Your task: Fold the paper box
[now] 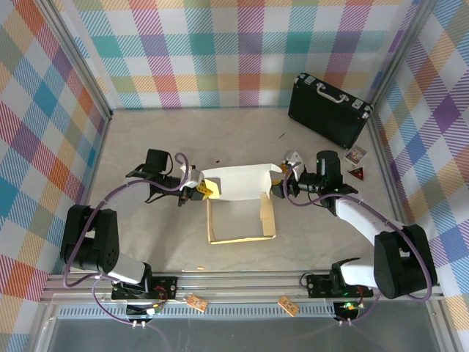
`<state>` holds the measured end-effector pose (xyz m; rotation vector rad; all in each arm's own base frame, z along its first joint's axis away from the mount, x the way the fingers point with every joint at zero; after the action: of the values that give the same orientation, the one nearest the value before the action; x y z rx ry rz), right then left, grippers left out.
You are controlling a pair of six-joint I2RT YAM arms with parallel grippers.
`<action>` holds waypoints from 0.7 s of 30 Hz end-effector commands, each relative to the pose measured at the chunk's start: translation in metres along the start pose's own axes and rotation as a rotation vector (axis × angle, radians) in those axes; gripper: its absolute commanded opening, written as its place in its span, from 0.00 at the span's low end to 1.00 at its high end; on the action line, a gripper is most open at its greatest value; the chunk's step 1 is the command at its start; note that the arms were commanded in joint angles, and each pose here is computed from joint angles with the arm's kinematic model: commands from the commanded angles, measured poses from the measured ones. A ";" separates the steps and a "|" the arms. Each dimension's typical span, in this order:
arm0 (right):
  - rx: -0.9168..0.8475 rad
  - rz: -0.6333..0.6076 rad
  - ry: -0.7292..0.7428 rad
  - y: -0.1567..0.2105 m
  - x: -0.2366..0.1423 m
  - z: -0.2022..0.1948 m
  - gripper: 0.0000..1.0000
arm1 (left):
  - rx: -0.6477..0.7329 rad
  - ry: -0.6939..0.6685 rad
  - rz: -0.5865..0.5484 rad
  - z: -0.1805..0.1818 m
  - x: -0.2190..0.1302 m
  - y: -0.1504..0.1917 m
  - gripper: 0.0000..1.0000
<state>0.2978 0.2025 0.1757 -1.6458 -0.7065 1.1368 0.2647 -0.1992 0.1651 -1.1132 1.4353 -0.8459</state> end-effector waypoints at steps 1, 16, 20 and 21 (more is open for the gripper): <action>-0.120 -0.150 -0.226 -0.034 0.001 0.038 0.69 | 0.045 0.044 -0.035 -0.003 0.002 -0.012 0.00; -0.046 0.156 0.157 0.006 -0.001 -0.007 0.69 | 0.039 0.028 -0.018 0.004 0.003 -0.008 0.00; -0.008 0.184 0.264 0.017 -0.015 -0.002 0.68 | 0.034 0.034 -0.017 0.005 0.003 -0.007 0.00; 0.009 0.165 0.297 0.016 -0.019 -0.003 0.68 | 0.035 0.036 -0.019 0.004 0.003 -0.007 0.00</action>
<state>0.2936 0.1906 0.1670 -1.8584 -0.4942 1.0632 0.2712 -0.1981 0.1579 -1.1128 1.4551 -0.8212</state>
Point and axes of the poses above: each hand's point on the last joint's axis, 136 mm out from that joint toward the fingers, its own x axis out along the fingers, its own z axis along the line the jaws close on, y = z × x, the point moved 1 cm from there along -x, back along the fingers, and after that the axes turned 11 degrees about -x, right-handed, at the moved point
